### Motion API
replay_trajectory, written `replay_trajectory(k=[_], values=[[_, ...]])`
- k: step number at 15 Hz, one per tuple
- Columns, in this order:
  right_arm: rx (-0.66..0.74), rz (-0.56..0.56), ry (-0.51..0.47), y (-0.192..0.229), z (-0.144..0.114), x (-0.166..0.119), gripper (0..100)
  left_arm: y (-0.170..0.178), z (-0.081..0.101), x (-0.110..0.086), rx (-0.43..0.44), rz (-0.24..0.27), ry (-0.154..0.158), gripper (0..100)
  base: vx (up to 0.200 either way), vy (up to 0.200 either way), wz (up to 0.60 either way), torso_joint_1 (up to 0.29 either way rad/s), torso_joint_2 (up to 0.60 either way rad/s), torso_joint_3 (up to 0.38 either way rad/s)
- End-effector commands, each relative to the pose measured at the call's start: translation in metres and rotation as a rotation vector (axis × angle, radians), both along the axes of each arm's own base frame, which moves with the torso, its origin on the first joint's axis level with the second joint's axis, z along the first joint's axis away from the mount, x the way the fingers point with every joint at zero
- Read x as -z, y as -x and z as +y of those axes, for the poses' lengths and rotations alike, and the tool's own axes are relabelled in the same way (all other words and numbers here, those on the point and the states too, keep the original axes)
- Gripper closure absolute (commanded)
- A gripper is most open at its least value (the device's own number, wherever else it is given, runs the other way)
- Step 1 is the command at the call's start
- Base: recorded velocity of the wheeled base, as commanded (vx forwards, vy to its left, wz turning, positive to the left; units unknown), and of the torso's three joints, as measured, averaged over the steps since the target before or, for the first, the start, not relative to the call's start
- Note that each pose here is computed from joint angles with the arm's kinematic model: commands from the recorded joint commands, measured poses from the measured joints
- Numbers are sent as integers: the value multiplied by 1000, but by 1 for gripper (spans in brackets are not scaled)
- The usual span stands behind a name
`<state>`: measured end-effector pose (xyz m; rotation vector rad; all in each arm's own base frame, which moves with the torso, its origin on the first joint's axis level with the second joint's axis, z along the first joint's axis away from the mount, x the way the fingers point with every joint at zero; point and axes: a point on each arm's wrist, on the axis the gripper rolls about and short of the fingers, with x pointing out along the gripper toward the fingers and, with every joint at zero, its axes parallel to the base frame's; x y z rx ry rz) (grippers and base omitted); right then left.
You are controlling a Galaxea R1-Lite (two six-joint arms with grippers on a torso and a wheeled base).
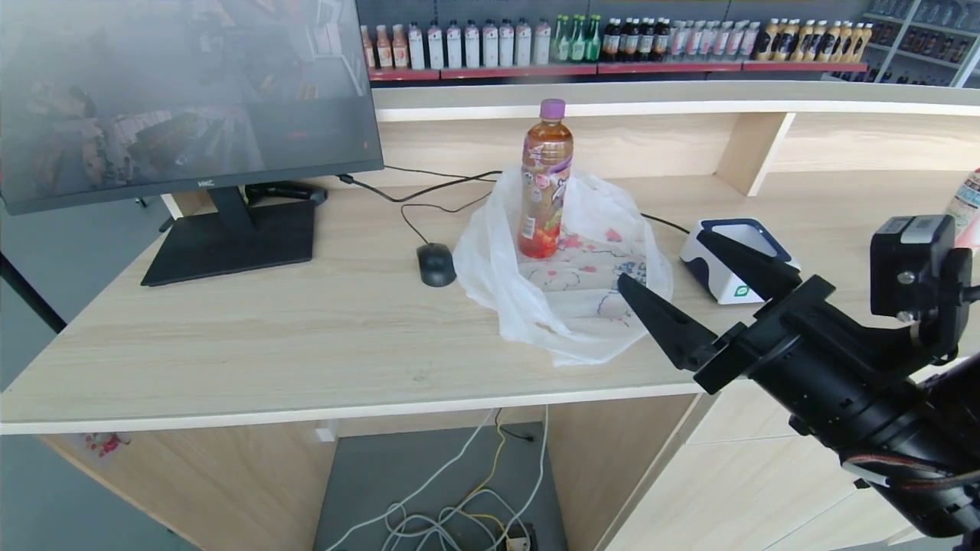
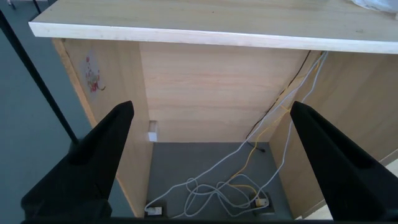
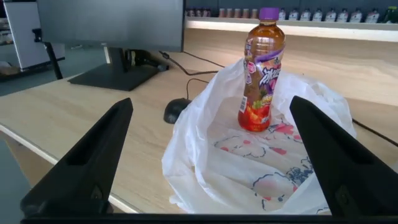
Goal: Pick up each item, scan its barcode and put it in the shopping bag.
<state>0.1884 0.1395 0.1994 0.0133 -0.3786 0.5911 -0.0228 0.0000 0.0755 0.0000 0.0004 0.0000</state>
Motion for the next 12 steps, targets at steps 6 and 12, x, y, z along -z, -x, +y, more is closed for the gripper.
replay_trajectory(k=[6,12], values=[[1,12,11,2,-1,4,0,0,0,0,0,0,2,0,0,-133,0,2,-2,2],[1,24,21,-1,1,8,0,0,0,0,0,1,2,0,0,-200,0,4,2,0]])
